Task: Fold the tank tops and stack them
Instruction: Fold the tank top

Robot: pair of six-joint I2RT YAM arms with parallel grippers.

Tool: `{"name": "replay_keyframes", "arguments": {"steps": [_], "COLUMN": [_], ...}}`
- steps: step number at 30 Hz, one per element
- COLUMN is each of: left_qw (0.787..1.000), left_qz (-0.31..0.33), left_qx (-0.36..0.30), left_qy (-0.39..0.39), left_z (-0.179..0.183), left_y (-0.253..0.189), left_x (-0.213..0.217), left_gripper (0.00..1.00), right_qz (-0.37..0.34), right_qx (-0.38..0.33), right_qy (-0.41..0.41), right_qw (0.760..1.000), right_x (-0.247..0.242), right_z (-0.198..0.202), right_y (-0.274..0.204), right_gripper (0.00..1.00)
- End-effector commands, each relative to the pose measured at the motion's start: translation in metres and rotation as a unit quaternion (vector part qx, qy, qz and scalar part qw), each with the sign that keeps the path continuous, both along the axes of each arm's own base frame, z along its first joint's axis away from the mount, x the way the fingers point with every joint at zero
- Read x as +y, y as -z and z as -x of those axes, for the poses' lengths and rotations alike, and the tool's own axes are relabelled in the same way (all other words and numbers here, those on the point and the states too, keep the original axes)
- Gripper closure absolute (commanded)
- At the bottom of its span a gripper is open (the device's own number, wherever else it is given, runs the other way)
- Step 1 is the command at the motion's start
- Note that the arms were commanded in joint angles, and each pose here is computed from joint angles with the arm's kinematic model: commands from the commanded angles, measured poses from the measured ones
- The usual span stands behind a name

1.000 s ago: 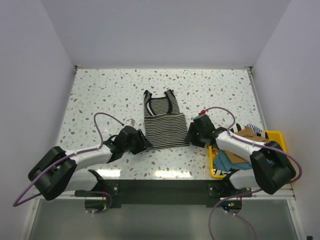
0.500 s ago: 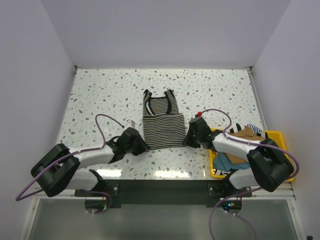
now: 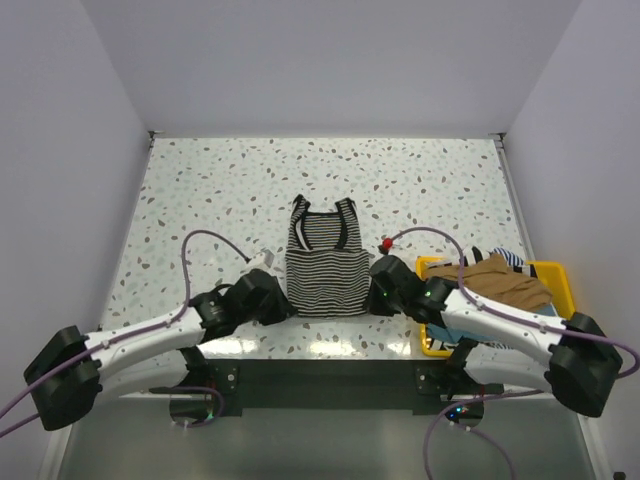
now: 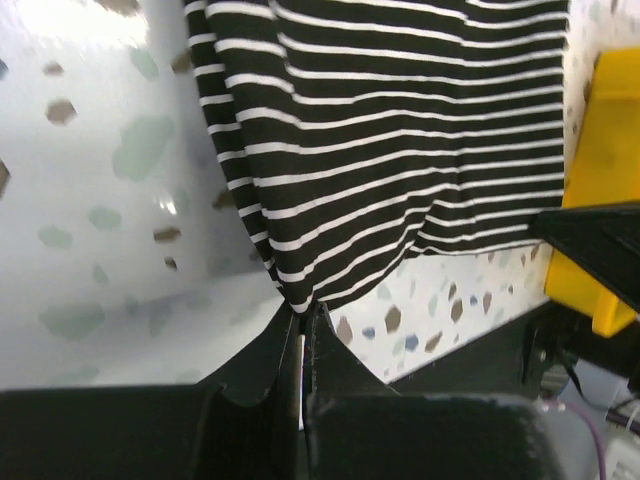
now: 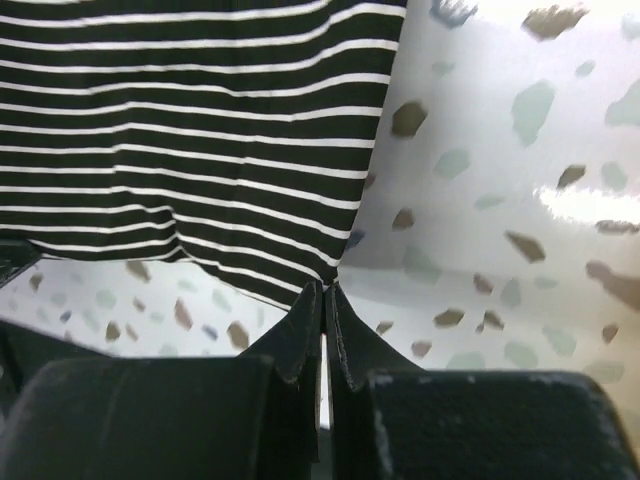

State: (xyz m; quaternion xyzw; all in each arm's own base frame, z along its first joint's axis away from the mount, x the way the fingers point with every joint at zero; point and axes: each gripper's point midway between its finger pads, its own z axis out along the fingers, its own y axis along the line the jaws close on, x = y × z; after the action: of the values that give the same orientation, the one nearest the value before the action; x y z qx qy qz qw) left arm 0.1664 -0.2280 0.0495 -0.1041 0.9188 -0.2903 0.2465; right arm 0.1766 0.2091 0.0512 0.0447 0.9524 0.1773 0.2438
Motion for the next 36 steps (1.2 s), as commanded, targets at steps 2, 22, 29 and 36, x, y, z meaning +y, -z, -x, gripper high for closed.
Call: {"name": "replay_keyframes", "arguments": {"steps": [2,22,29,36], "left_qw": [0.999,0.986,0.975,0.976], "left_qz": [-0.042,0.003,0.041,0.034], "left_qx": [0.014,-0.153,-0.191,-0.175], "left_qy": [0.015,-0.072,-0.106,-0.127], "left_z": [0.036,-0.065,-0.193,-0.298], "left_y": [-0.005,-0.175,-0.177,-0.12], "left_x": [0.02,0.011,0.01,0.046], "left_gripper": [1.0,1.0,0.91,0.48], "right_qz": [0.004,-0.06,-0.067,-0.012], "right_qx": [0.006,-0.099,-0.047,-0.041], "right_qy": [-0.008,-0.022,0.004,0.054], "right_qw": [1.0,0.993,0.997,0.998], "right_x": [-0.007,0.041,0.044,0.023], "right_z": [0.035,-0.05,-0.175,-0.252], "right_y": [-0.008,-0.146,-0.116,-0.089], "right_gripper": [0.99,0.96,0.82,0.29]}}
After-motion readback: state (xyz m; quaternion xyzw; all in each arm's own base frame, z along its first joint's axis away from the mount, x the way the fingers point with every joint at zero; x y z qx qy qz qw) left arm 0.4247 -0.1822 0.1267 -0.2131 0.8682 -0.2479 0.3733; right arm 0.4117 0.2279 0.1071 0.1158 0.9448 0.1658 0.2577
